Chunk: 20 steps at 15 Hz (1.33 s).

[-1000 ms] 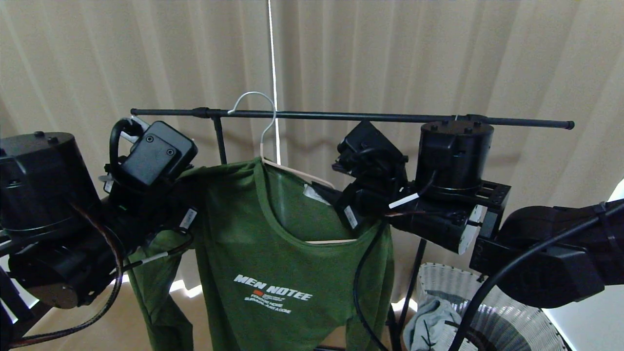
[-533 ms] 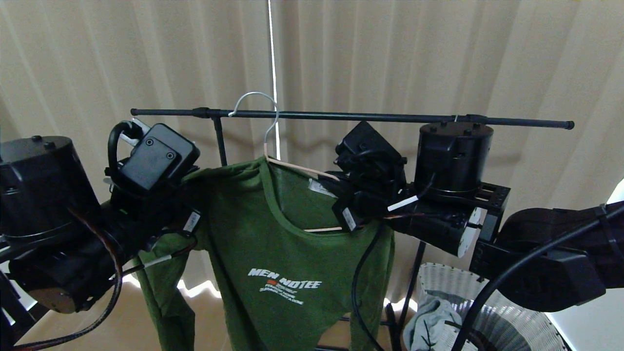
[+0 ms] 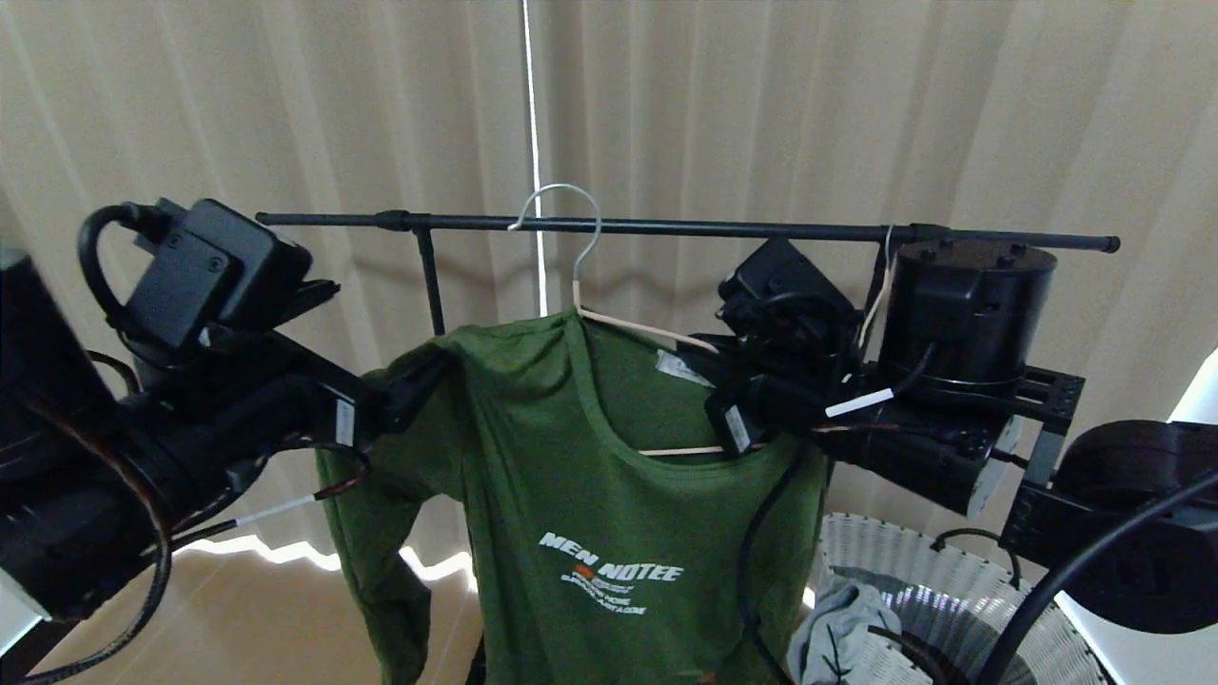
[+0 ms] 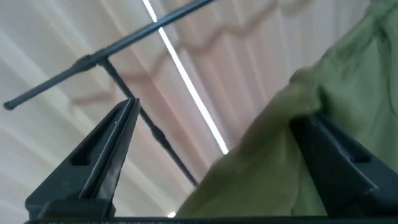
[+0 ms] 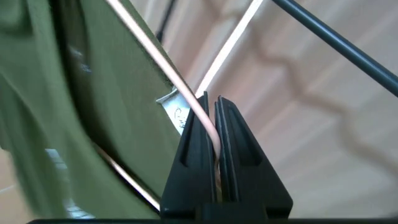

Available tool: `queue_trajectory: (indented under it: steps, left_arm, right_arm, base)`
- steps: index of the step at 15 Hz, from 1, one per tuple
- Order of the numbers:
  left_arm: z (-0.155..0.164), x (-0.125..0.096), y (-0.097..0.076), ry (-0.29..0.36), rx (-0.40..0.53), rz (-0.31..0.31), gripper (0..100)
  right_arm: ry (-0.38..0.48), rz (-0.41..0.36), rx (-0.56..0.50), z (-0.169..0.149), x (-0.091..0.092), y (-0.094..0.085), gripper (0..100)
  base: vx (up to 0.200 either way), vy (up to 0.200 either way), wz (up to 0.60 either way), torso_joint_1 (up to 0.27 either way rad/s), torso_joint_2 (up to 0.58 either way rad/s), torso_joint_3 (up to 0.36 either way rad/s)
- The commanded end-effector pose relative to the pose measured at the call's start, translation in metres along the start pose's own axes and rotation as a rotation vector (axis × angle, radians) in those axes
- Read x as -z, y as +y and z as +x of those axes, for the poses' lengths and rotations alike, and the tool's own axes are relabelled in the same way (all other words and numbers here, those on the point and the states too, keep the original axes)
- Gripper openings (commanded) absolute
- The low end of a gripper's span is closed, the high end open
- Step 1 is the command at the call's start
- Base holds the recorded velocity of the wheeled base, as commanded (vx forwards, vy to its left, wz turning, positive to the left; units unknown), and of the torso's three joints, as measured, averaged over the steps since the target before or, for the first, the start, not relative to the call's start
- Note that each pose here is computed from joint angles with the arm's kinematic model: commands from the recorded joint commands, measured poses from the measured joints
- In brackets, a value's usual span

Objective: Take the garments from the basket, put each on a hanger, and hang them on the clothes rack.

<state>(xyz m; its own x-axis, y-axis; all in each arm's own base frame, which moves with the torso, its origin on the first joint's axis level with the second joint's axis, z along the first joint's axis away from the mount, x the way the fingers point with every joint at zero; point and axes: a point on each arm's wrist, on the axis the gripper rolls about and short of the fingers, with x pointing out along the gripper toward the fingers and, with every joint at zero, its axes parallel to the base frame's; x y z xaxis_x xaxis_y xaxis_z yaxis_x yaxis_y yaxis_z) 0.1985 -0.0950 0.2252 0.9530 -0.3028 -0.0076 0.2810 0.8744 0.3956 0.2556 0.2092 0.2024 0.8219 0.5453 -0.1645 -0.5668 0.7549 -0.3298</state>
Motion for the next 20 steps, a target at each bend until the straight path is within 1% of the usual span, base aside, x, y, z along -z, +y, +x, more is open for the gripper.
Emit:
queue_trajectory:
  steps: [1, 3, 6, 7, 8, 10, 11, 13, 14, 15, 16, 17, 20]
  left_arm:
    - [-0.013, -0.004, 0.015, -0.026, -0.06, -0.012, 100]
    - [-0.021, 0.003, 0.017, -0.007, -0.07, -0.02, 100]
    - [-0.029, 0.011, 0.02, 0.015, -0.091, -0.046, 100]
    - [-0.031, 0.016, 0.027, 0.034, -0.129, -0.049, 100]
    - [-0.033, 0.017, 0.031, 0.036, -0.15, -0.051, 100]
    - [-0.038, 0.023, 0.04, 0.044, -0.157, -0.045, 100]
    - [-0.039, 0.026, 0.04, 0.054, -0.146, -0.045, 100]
    - [-0.04, 0.033, 0.036, 0.083, -0.128, -0.044, 100]
    - [-0.041, 0.042, 0.03, 0.113, -0.104, -0.044, 100]
    - [-0.043, 0.045, 0.025, 0.125, -0.076, -0.041, 100]
    - [-0.043, 0.045, 0.025, 0.125, -0.076, -0.041, 100]
    - [-0.044, 0.049, 0.01, 0.132, 0.0, -0.039, 100]
    - [-0.035, 0.055, -0.001, 0.166, 0.056, -0.03, 100]
  right_arm:
    - [-0.005, 0.009, 0.048, -0.01, -0.001, -0.016, 0]
    - [0.002, 0.013, 0.074, -0.015, 0.002, -0.025, 0]
    - [0.012, 0.019, 0.1, -0.024, 0.006, -0.033, 0]
    - [0.015, 0.023, 0.113, -0.03, 0.007, -0.037, 0]
    - [0.014, 0.023, 0.115, -0.034, 0.008, -0.038, 0]
    - [0.015, 0.024, 0.121, -0.044, 0.008, -0.039, 0]
    - [0.019, 0.024, 0.12, -0.046, 0.01, -0.039, 0]
    - [0.02, 0.024, 0.118, -0.049, 0.011, -0.038, 0]
    - [0.022, 0.033, 0.115, -0.05, 0.012, -0.038, 0]
    - [0.017, 0.041, 0.113, -0.052, 0.012, -0.038, 0]
    - [0.017, 0.041, 0.113, -0.052, 0.012, -0.038, 0]
    - [0.006, 0.043, 0.114, -0.056, 0.01, -0.039, 0]
    - [-0.012, 0.043, 0.118, -0.06, 0.005, -0.04, 0]
  base:
    - [0.0, 0.0, 0.0, 0.0, 0.0, 0.0]
    - [0.0, 0.0, 0.0, 0.0, 0.0, 0.0]
    - [0.0, 0.0, 0.0, 0.0, 0.0, 0.0]
    - [0.0, 0.0, 0.0, 0.0, 0.0, 0.0]
    - [0.0, 0.0, 0.0, 0.0, 0.0, 0.0]
    - [0.0, 0.0, 0.0, 0.0, 0.0, 0.0]
    - [0.0, 0.0, 0.0, 0.0, 0.0, 0.0]
    - [0.0, 0.0, 0.0, 0.0, 0.0, 0.0]
    - [0.0, 0.0, 0.0, 0.0, 0.0, 0.0]
    - [0.0, 0.0, 0.0, 0.0, 0.0, 0.0]
    - [0.0, 0.0, 0.0, 0.0, 0.0, 0.0]
    - [0.0, 0.0, 0.0, 0.0, 0.0, 0.0]
    - [0.0, 0.0, 0.0, 0.0, 0.0, 0.0]
